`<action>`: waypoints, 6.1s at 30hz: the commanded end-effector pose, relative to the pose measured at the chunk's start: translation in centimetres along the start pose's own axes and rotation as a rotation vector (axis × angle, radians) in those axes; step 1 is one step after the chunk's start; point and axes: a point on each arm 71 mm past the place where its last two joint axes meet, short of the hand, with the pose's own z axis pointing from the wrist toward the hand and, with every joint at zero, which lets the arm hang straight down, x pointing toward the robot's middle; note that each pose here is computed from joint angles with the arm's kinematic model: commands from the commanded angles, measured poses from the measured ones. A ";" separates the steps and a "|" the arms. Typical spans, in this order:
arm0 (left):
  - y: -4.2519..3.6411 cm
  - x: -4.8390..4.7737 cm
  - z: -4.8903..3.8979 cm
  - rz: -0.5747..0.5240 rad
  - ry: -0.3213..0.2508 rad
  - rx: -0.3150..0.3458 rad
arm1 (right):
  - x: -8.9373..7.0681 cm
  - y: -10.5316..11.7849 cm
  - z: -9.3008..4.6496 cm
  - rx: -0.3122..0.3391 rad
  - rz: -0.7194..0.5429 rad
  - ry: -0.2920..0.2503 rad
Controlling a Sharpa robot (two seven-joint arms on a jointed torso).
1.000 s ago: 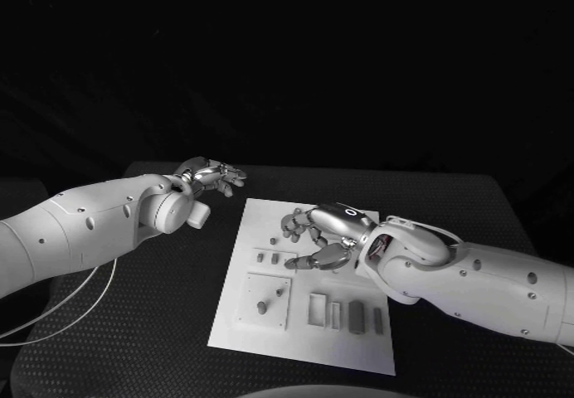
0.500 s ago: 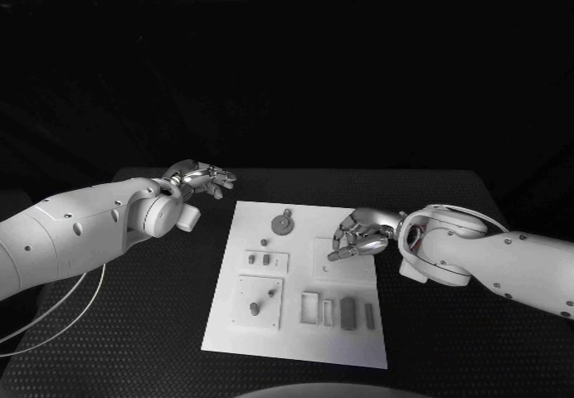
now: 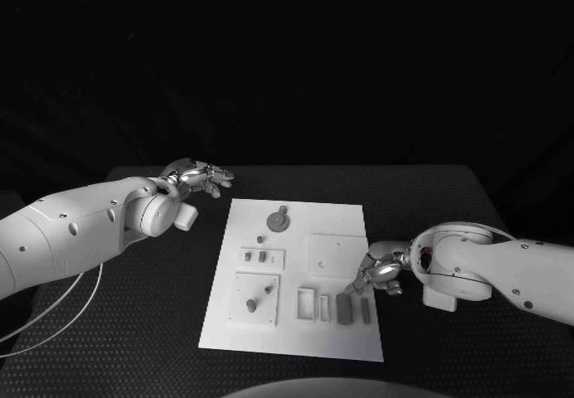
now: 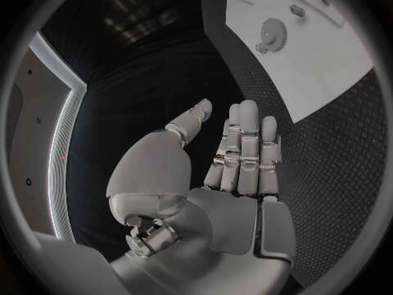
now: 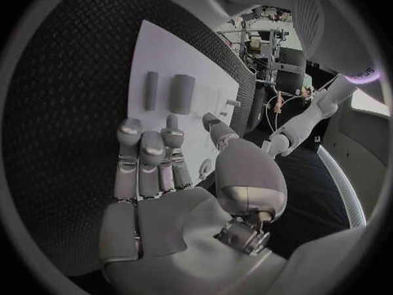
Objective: Assemble the parts on the task board
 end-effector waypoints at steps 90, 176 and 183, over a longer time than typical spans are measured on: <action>0.19 0.11 -0.32 -0.009 0.022 -0.004 | 3.2 2.6 1.5 0.030 0.126 0.034; 0.26 -0.07 -0.39 -0.007 0.016 -0.008 | 5.7 6.3 4.7 -0.002 0.124 0.103; 0.27 -0.08 -0.40 -0.007 0.015 -0.009 | 5.7 6.3 4.4 -0.003 0.118 0.096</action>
